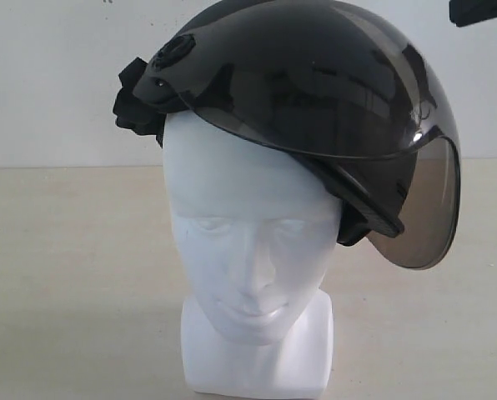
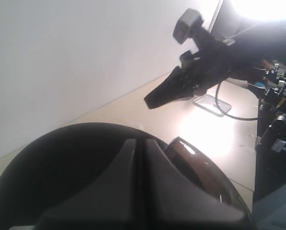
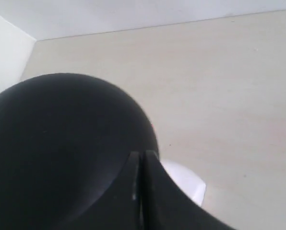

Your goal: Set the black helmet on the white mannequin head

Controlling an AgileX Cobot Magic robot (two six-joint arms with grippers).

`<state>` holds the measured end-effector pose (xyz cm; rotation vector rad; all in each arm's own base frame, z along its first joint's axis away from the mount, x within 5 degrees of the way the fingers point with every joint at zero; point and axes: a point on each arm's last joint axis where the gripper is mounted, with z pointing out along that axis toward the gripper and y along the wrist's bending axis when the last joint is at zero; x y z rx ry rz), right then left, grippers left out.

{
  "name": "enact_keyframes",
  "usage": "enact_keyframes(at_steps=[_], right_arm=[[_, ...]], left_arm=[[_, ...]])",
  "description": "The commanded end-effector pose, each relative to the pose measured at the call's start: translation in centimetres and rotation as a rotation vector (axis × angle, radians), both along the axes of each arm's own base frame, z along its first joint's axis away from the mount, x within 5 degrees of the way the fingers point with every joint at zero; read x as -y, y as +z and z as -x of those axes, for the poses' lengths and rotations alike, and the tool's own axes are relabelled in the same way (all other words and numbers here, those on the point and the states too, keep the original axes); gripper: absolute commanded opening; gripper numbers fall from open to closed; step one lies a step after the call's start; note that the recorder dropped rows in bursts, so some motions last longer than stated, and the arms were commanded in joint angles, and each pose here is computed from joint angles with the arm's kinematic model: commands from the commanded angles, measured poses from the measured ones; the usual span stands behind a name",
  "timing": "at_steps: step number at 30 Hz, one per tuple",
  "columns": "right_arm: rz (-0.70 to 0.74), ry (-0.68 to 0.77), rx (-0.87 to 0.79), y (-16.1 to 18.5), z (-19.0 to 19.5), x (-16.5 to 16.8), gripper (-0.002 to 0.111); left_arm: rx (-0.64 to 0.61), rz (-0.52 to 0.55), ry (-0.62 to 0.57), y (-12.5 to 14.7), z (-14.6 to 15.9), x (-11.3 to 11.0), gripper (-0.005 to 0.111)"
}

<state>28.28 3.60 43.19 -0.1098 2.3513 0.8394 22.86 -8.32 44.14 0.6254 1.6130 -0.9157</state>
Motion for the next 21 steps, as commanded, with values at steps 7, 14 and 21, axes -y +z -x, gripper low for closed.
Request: enact_keyframes(at_steps=[7, 14, 21], right_arm=[[-0.038, 0.008, -0.294, -10.9, -2.5, 1.0, 0.000], [-0.209, 0.066, -0.351, -17.0, -1.7, -0.2, 0.000], [-0.242, 0.091, -0.389, -20.0, -1.7, -1.5, 0.000]], left_arm=[[0.018, 0.034, 0.029, 1.7, 0.2, -0.2, 0.004], [-0.041, 0.031, 0.031, 0.3, -1.8, -0.1, 0.004], [-0.063, 0.029, 0.027, -0.2, -2.9, 0.0, 0.004]])
